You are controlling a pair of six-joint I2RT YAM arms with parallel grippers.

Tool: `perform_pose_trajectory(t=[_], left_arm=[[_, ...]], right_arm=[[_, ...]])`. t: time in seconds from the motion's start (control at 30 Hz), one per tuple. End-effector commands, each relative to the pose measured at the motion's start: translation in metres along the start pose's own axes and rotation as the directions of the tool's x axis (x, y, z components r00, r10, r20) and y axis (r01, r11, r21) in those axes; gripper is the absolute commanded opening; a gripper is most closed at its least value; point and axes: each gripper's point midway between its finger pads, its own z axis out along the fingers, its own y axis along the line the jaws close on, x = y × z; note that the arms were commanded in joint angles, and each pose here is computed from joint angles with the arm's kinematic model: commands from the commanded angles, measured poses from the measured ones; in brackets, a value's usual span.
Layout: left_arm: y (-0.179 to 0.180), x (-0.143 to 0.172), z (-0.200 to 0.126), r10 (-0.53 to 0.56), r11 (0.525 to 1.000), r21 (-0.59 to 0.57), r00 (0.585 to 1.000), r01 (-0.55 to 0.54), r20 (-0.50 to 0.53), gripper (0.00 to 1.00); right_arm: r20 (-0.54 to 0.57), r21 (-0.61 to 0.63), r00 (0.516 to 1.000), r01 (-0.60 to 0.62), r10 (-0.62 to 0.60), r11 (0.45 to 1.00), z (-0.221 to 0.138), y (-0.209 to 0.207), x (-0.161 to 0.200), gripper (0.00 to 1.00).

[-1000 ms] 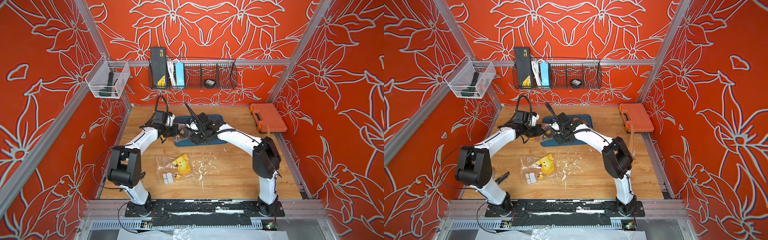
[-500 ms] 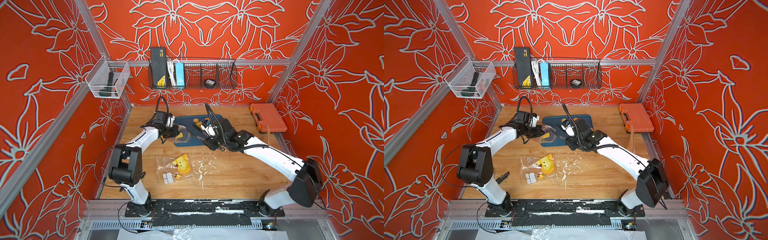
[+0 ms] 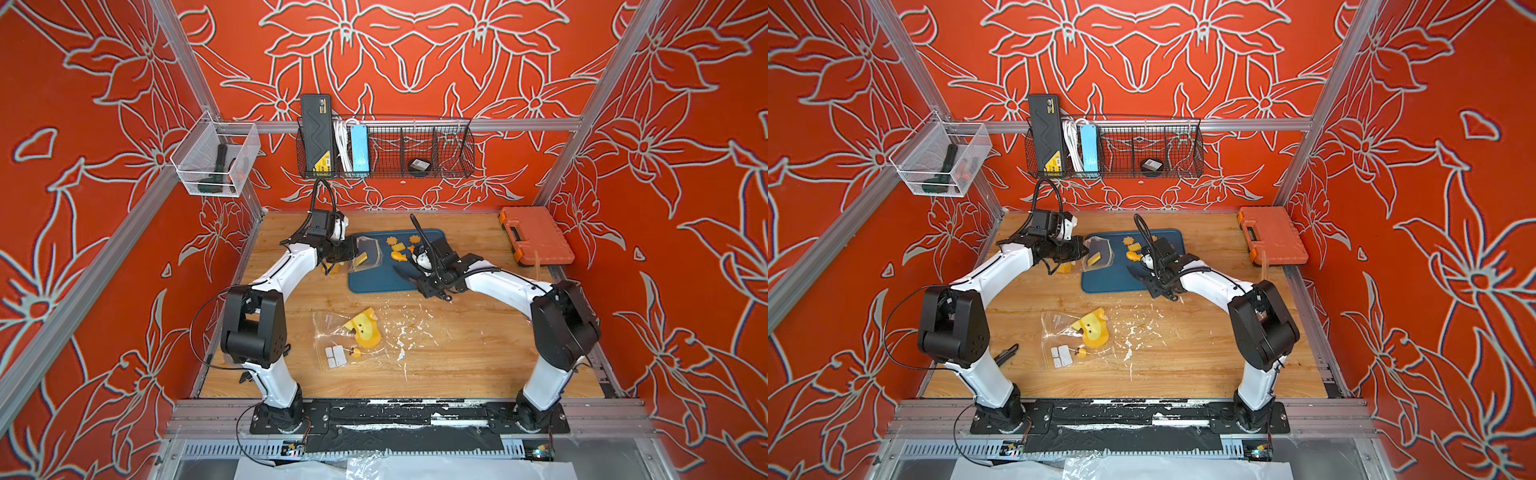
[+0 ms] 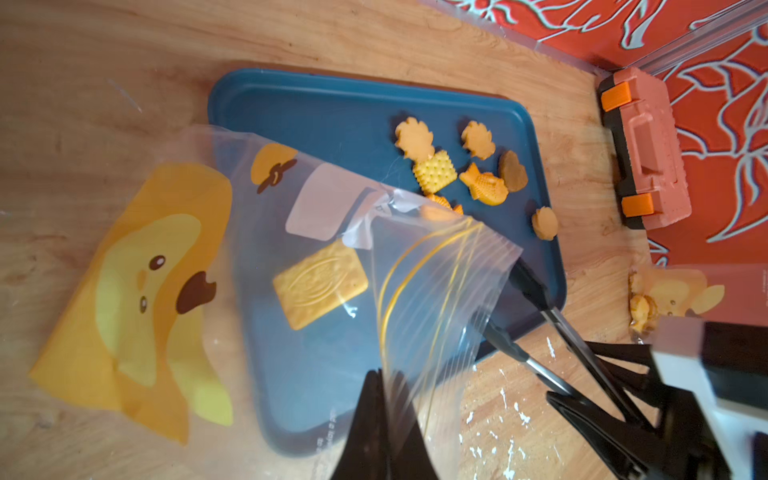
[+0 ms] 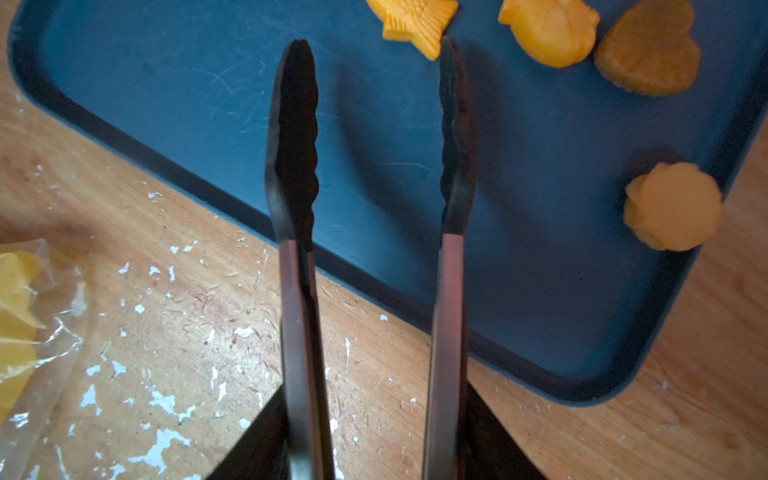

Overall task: Put the cookies into a resealable bag to prevent moisture
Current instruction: Pick up the cookie from the tray.

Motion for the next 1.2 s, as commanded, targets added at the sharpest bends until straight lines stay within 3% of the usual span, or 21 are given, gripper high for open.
perform_pose_trajectory(t=[0.0,0.33,0.5,0.7,1.17], left_arm=[[0.005,0.000,0.006,-0.013,1.000,-0.010,1.000,0.013,-0.017,0.00],[0.012,0.006,0.010,-0.012,1.000,-0.013,1.000,0.012,-0.022,0.00],[0.013,0.007,0.012,-0.016,1.000,-0.005,1.000,0.016,-0.025,0.00],[0.013,0.007,0.012,-0.019,1.000,0.002,0.999,0.019,-0.027,0.00],[0.012,0.014,0.020,-0.030,0.999,0.026,0.997,0.031,-0.066,0.00]], right_arm=[[0.079,0.012,0.997,-0.005,0.004,1.000,-0.004,-0.009,-0.032,0.58],[0.041,-0.028,0.999,0.002,-0.001,1.000,0.018,-0.011,-0.040,0.60],[0.029,-0.084,0.999,0.027,-0.025,0.996,0.023,0.000,-0.041,0.56],[0.003,-0.060,1.000,0.031,-0.031,0.998,0.025,-0.005,-0.036,0.49],[0.102,0.016,0.995,0.007,-0.009,1.000,-0.026,-0.015,-0.031,0.37]])
